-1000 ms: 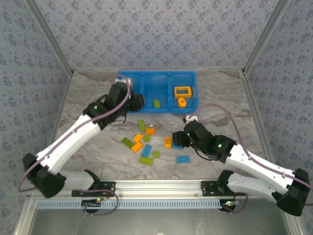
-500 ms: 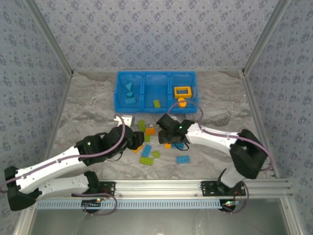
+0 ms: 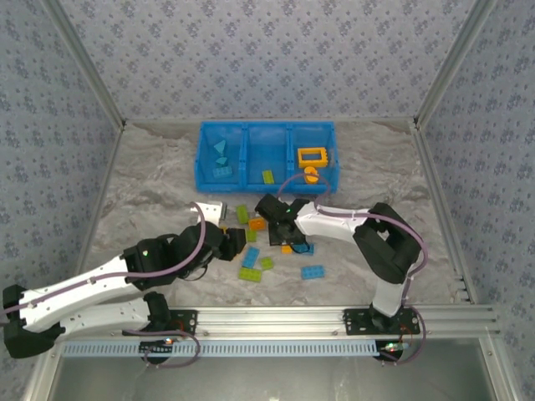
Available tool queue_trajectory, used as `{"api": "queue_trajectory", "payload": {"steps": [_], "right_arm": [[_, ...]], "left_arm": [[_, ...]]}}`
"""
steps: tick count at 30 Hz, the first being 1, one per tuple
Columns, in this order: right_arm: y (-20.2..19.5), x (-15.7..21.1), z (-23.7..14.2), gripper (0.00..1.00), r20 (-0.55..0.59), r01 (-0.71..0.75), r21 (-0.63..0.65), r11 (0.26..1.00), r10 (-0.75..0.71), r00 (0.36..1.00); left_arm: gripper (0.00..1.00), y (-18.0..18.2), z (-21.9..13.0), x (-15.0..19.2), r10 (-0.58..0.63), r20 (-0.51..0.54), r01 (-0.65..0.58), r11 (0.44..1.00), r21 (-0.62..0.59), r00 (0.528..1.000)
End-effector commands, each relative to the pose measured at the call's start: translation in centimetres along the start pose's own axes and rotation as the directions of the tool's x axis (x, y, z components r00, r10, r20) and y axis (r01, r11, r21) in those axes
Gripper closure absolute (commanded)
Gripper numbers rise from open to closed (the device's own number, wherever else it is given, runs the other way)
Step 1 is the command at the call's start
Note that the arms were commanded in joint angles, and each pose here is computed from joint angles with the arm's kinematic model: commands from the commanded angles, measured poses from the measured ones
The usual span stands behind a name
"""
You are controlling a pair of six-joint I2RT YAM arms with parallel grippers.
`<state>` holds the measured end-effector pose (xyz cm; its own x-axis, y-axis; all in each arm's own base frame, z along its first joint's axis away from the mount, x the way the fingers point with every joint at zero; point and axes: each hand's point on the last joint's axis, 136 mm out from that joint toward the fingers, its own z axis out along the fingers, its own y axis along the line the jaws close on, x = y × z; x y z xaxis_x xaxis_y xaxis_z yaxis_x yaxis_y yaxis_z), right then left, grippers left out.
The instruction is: Sort the legos into containers by color
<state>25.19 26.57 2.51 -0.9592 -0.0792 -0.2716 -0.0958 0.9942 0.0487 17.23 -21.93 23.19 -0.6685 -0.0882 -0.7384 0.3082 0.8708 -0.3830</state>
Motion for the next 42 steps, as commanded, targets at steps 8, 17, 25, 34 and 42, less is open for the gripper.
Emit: {"api": "queue_trajectory", "payload": {"steps": [8,17,25,34,42], "right_arm": [[-0.7,-2.6,-4.5,0.75,0.137,-0.002,0.031,1.000,-0.002,0.991],[-7.4,-11.0,-12.2,0.74,0.353,-0.046,0.037,0.998,0.030,0.935],[-9.4,-20.7,-8.8,0.75,0.386,-0.004,-0.225,0.974,0.093,0.918],[-8.9,-24.2,-2.4,0.74,0.249,-0.038,-0.288,0.957,0.113,0.962],[-9.2,-24.0,-0.2,0.64,0.193,-0.095,-0.301,0.949,0.158,0.968]], "left_arm": [[0.47,-0.7,-0.2,-0.9,-0.010,0.037,0.010,1.000,0.022,0.999],[0.46,-3.3,1.2,-2.9,0.007,0.094,-0.012,0.999,0.045,0.996],[0.46,-5.3,2.0,-4.4,0.034,0.104,-0.040,0.997,0.060,0.994],[0.46,-7.2,1.9,-6.0,0.040,0.136,-0.055,0.993,0.104,0.990],[0.46,-8.4,2.4,-6.2,0.052,0.121,-0.067,0.990,0.123,0.991]]}}
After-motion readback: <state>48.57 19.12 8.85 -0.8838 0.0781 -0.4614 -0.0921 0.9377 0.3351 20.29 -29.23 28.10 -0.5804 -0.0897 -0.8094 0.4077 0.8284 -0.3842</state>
